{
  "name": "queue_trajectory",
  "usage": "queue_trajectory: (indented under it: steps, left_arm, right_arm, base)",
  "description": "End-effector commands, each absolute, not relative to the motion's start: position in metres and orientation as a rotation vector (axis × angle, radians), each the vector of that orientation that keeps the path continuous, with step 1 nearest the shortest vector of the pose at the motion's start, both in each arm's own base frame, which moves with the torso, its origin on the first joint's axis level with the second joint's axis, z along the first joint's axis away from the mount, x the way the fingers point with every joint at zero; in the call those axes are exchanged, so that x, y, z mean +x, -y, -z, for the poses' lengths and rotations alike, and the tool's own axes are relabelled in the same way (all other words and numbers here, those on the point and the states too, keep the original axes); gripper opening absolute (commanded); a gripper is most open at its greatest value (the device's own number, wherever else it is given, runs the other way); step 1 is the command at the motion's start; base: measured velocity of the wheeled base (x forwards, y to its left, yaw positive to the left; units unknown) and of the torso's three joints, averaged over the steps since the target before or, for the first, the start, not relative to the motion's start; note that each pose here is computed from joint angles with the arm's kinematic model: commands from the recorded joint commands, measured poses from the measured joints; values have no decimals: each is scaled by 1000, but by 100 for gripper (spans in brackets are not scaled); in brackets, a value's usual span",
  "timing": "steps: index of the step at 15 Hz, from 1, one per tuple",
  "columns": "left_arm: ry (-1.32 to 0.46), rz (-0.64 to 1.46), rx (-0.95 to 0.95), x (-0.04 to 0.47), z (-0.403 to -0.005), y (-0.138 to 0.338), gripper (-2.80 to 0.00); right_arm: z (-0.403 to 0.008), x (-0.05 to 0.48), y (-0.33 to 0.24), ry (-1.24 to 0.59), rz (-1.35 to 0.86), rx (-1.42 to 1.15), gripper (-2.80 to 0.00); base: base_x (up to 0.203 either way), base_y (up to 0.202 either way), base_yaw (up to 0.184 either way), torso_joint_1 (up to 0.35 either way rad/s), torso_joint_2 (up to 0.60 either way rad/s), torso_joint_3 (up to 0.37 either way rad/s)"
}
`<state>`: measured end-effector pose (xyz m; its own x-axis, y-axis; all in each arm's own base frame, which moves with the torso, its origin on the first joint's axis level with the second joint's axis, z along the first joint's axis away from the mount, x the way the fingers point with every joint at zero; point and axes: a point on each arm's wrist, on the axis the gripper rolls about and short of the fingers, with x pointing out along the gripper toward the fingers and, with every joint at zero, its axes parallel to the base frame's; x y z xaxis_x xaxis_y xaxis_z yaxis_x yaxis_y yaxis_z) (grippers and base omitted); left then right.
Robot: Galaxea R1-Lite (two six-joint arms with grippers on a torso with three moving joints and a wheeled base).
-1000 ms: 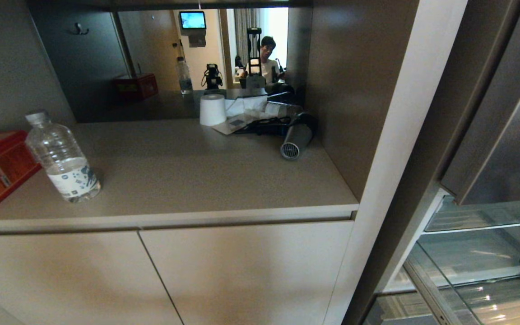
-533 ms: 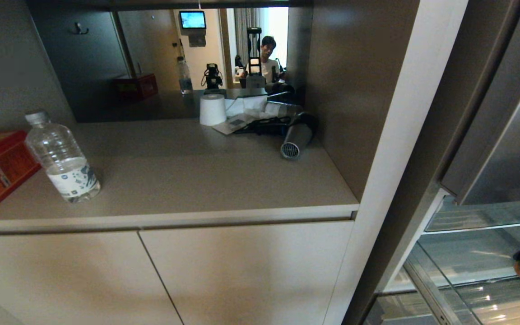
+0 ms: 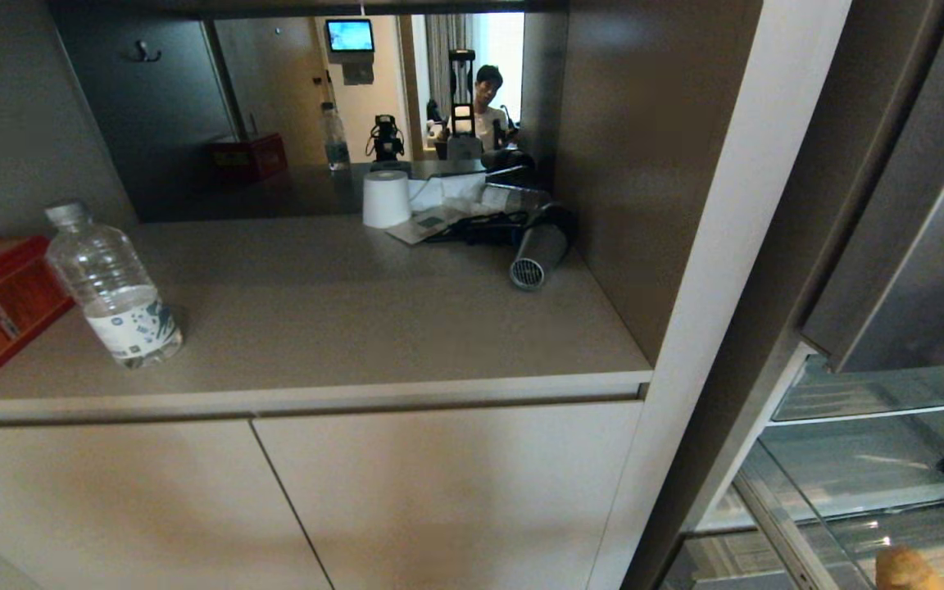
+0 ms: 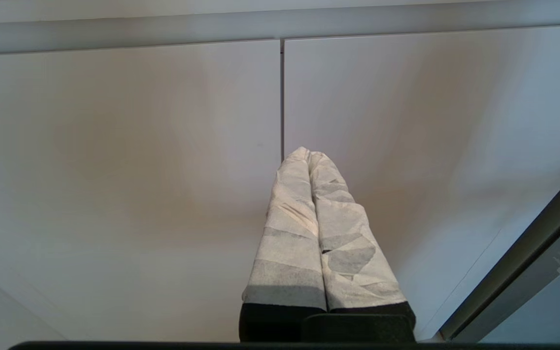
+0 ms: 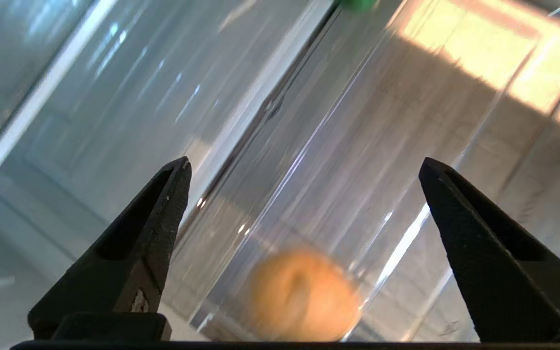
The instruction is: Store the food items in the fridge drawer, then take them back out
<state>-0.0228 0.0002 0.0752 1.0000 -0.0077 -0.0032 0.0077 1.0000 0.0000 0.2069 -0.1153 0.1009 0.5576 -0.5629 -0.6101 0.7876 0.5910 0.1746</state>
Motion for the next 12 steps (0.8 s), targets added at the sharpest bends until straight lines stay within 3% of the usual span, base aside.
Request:
queue_trajectory:
  steps: [1,2,3,12]
  left_arm:
    - [-5,8,0,-23,-75,0,-280]
    - [-5,8,0,-23,-75,0,-280]
    - [-5,8,0,-23,-75,0,-280]
    - [-5,8,0,-23,-75,0,-280]
  right_arm:
    - [-116,195,117,-466,847,454,0]
    - [-127,185,117,-423,848,440,0]
    - [-136,174,116,-390,851,427,-280]
    - [-127,92,139,-368,989,584,-280]
  base:
    - [0,0,0,0,0,0]
    - [0,0,0,0,0,0]
    - [0,0,0,0,0,0]
    - [0,0,0,0,0,0]
